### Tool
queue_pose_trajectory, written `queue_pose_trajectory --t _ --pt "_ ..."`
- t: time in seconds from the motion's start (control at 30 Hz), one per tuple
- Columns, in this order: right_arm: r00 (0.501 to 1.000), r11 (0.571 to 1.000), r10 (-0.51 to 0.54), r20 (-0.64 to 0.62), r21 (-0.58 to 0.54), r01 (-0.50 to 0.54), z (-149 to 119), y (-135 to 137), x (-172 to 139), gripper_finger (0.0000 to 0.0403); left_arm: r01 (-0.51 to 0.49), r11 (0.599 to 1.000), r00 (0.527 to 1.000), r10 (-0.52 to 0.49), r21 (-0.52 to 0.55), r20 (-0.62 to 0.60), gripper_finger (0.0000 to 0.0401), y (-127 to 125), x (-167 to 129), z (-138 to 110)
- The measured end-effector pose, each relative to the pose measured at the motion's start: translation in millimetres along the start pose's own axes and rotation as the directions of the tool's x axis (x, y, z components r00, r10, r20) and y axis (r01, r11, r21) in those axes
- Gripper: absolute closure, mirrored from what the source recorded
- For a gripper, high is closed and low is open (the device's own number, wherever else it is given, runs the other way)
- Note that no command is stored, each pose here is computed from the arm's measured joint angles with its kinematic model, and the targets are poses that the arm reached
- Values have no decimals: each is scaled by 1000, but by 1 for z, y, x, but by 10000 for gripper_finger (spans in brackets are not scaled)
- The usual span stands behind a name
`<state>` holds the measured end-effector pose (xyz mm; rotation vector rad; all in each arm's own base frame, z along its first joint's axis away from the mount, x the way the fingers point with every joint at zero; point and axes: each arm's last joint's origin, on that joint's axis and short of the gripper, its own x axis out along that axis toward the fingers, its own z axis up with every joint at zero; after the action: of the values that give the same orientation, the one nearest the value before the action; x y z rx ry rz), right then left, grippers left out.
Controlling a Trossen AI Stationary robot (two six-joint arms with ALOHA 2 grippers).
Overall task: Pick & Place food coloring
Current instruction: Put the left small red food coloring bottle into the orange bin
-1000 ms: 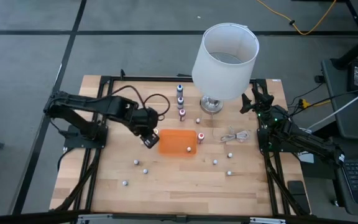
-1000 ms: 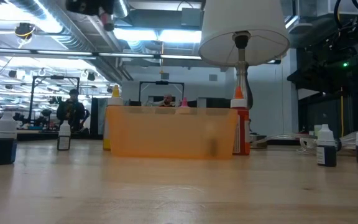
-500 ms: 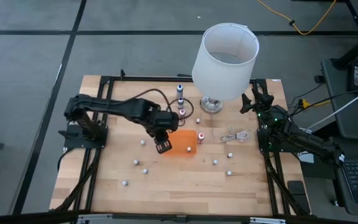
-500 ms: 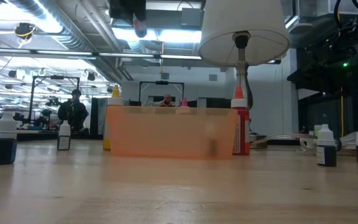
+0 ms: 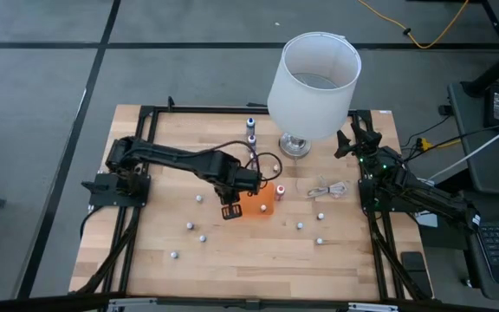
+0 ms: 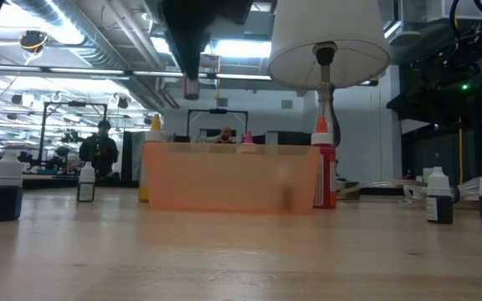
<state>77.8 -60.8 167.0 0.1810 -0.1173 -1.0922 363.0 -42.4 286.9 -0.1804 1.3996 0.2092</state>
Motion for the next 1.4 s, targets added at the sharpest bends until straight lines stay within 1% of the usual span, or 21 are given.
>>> queue_pose_trajectory --t 0.13,0.2,0.3,0.5,0.63,0.7,0.77,1.07,1.17,1.4 --pt "1000 1000 0 0 0 0 0 0 0 79 -57 998 998 58 13 -9 339 -2 15 -3" --pt "1000 1000 0 0 0 0 0 0 0 79 -55 998 998 55 19 -1 340 -4 22 -5" --pt "1000 1000 0 0 0 0 0 0 0 79 -59 998 998 60 35 -22 340 -4 32 -8" --pt "1000 1000 0 0 0 0 0 0 0 79 -49 996 999 49 76 0 340 -7 48 -11" --pt "1000 1000 0 0 0 0 0 0 0 79 -48 994 999 49 95 -7 340 -8 61 -11" --pt "1000 1000 0 0 0 0 0 0 0 79 -42 994 999 45 99 -30 340 -8 69 -12" --pt "1000 1000 0 0 0 0 0 0 0 79 -30 994 999 33 105 -24 340 -10 75 -9" --pt "1000 1000 0 0 0 0 0 0 0 79 -50 989 994 63 142 -88 340 -14 100 -8" --pt "1000 1000 0 0 0 0 0 0 0 79 -55 988 993 69 144 -98 340 -14 105 -8" --pt "1000 1000 0 0 0 0 0 0 0 79 -59 988 993 73 142 -97 340 -13 106 -8"
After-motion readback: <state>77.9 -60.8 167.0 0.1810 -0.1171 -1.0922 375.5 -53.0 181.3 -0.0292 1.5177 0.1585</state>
